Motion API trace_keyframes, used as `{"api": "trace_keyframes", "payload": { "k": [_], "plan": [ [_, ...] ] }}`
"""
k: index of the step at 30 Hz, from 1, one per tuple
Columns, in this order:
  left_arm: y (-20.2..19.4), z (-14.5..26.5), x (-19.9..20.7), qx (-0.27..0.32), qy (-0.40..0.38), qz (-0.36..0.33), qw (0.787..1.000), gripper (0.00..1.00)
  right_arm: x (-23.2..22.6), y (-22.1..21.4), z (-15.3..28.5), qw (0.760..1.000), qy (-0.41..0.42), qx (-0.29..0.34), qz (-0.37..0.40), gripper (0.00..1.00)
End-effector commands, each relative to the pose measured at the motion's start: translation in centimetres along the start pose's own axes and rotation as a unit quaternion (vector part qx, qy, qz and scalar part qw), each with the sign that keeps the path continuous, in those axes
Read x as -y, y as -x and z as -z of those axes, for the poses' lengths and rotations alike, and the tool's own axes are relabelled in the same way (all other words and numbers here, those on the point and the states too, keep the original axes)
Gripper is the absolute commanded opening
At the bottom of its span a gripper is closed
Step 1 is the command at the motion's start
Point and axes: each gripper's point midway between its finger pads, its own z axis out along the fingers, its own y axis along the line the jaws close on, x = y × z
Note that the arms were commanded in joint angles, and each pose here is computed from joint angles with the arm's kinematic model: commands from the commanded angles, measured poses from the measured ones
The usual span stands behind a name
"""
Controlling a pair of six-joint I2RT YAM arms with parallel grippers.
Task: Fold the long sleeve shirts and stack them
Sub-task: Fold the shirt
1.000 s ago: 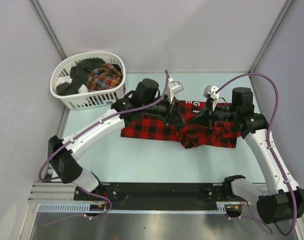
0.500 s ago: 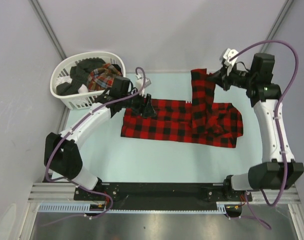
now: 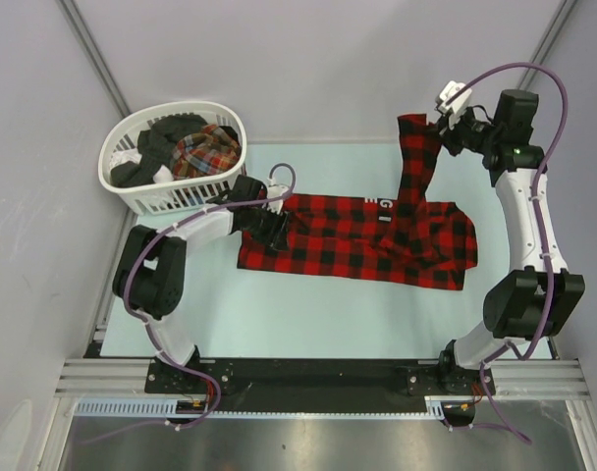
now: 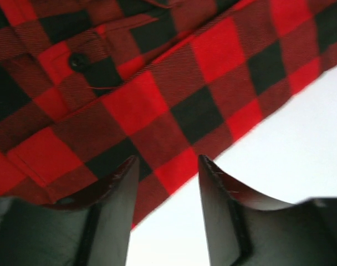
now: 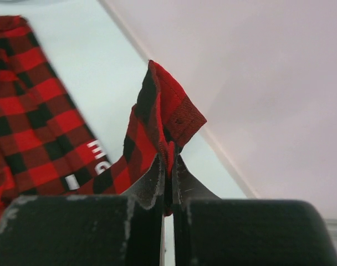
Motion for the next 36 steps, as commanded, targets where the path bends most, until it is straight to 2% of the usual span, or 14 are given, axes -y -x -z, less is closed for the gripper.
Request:
{"api": "trace_keyframes", "payload": {
  "k": [1,8,16,20,24,28,36],
  "plan": [
    [0.3,-1.2,-2.7,0.006,0.032,-0.003,0.999,0.49,5.1,4.6,0.7,0.993,-0.074,0.065,0.068,0.00],
    [-0.8,-2.4,-3.6,-0.014,0.032,0.023,0.999,0.45,8.1,4.5,-0.8,0.986,-0.115,0.077,0.092,0.00],
    [-0.7,-2.5,-3.8,-0.015,0.033,0.027,0.999,0.44,9.2,2.1,-2.3,0.980,-0.119,0.056,0.152,0.00],
    [-0.7,-2.8,-3.8,-0.016,0.030,0.034,0.999,0.43,9.7,2.2,-4.0,0.971,-0.129,0.072,0.190,0.00],
    [-0.5,-2.7,-3.7,-0.012,0.027,0.034,0.999,0.43,9.1,2.5,-6.8,0.964,-0.121,0.087,0.219,0.01],
    [-0.4,-2.6,-3.8,-0.010,0.025,0.039,0.999,0.44,8.3,1.0,-9.9,0.965,-0.107,0.081,0.226,0.01],
    [-0.4,-2.5,-4.0,-0.006,0.017,0.049,0.999,0.51,6.3,-1.2,-13.0,0.964,-0.106,0.055,0.239,0.01]
  ]
}}
